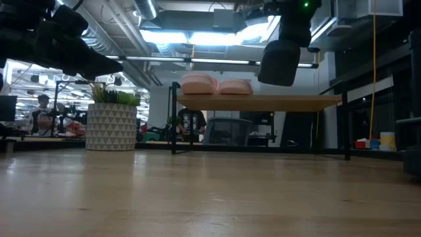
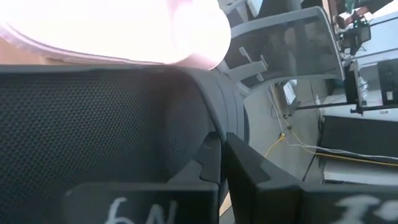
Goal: Pick and place slides into the shelf
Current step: Put the left black slide on the shelf
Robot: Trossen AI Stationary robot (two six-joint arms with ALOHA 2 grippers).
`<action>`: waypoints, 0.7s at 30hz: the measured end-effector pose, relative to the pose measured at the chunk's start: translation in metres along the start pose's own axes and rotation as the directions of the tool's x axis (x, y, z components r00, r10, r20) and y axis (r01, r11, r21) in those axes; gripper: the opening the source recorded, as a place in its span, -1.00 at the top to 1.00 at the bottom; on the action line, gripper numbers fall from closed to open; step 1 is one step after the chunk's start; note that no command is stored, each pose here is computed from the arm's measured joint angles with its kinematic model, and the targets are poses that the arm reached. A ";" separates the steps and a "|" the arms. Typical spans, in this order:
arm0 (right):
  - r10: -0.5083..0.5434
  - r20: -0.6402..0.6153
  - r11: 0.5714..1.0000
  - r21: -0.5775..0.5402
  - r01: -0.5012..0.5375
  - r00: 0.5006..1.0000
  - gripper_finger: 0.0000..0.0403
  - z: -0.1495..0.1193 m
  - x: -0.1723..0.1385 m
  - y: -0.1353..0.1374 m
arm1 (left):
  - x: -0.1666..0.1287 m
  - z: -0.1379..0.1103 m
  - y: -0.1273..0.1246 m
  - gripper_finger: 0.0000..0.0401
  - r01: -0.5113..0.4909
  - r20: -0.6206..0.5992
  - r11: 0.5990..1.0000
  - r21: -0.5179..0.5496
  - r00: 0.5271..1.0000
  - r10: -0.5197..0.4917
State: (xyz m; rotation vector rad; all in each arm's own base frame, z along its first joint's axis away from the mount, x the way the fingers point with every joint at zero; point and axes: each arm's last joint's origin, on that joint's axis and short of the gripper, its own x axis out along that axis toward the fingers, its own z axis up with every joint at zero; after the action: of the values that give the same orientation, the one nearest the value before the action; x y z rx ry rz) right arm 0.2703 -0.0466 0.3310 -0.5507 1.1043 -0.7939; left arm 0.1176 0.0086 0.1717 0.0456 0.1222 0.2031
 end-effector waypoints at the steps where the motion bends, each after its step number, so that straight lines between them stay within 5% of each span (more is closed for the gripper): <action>1: -0.002 -0.008 1.000 0.002 0.002 1.000 0.95 0.000 0.002 -0.001 | 0.000 0.000 0.000 0.61 0.000 0.000 1.000 0.000 1.000 0.000; 21: -0.040 -0.088 0.998 -0.059 0.035 0.995 0.95 0.005 0.042 -0.012 | 0.000 0.000 0.002 0.61 -0.059 -0.002 0.998 0.001 0.998 0.059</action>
State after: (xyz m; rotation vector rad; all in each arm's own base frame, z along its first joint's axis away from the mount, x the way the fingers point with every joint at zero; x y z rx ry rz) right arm 0.2810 -0.0876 0.3178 -0.5902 1.2046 -0.8284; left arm 0.1171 0.0103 0.1717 0.0500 0.1234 0.2620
